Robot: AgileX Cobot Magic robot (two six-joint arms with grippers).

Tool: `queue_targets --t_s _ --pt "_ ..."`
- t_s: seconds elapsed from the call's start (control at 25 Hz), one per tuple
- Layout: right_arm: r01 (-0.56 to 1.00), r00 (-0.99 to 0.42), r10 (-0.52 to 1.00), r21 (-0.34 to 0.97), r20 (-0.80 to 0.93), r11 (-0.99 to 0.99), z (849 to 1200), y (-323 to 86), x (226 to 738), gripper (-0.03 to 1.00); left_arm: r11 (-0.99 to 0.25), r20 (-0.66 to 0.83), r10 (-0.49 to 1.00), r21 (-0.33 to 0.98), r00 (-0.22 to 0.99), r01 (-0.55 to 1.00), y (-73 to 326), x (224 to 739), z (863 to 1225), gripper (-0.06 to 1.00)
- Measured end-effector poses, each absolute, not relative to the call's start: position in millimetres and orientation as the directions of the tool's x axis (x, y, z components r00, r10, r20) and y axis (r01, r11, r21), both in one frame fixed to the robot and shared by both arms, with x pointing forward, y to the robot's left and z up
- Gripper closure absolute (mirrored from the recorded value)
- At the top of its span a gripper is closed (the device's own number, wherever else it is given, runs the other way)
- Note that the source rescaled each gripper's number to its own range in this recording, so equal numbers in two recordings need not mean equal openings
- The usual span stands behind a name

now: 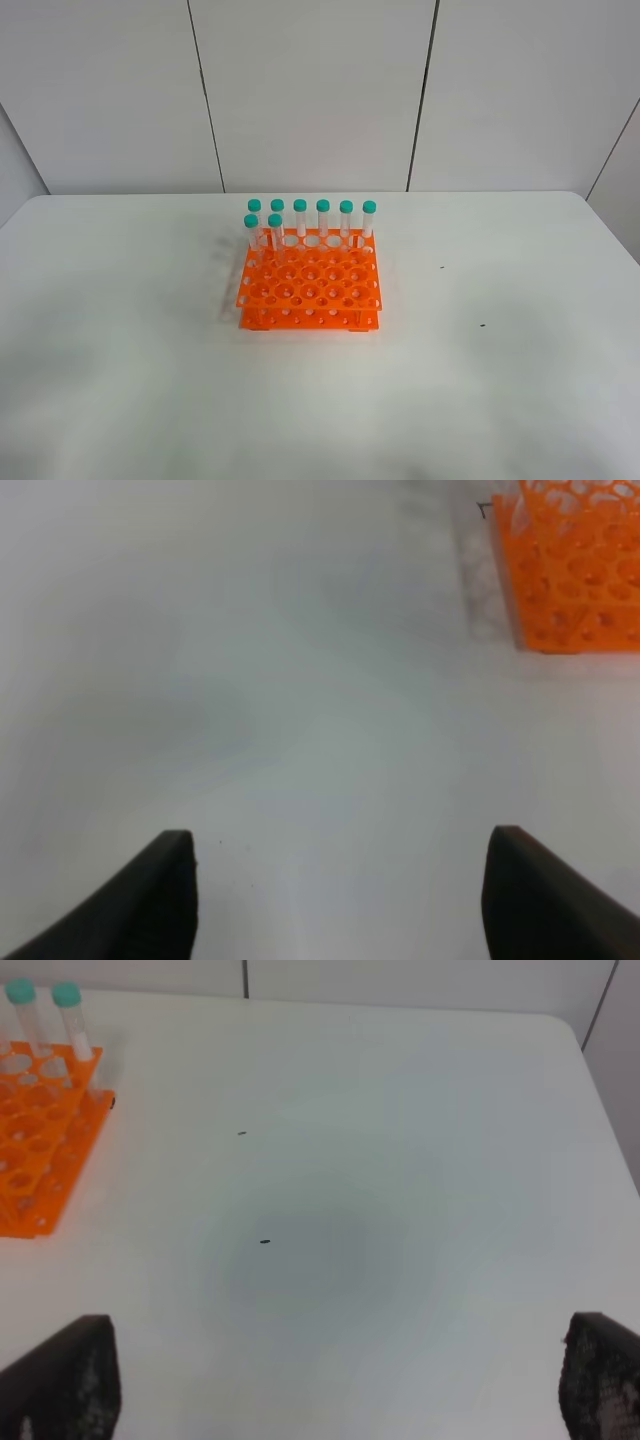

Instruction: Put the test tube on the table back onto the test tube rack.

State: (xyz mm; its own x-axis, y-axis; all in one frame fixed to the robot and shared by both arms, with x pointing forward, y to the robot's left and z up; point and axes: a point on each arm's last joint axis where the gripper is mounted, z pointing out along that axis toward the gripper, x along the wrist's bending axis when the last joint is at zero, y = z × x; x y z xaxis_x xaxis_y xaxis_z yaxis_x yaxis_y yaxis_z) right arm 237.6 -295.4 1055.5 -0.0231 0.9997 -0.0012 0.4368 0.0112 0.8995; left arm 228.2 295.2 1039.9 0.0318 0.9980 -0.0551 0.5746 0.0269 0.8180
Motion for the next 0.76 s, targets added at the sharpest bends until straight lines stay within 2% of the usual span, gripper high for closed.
queue_targets --t_s 0.76 --pt "0.437 -0.023 1.000 0.899 -0.001 0.011 1055.5 -295.4 237.6 -0.01 0.028 -0.058 0.998 0.818 0.033 0.575 294.9 228.2 1039.9 -0.05"
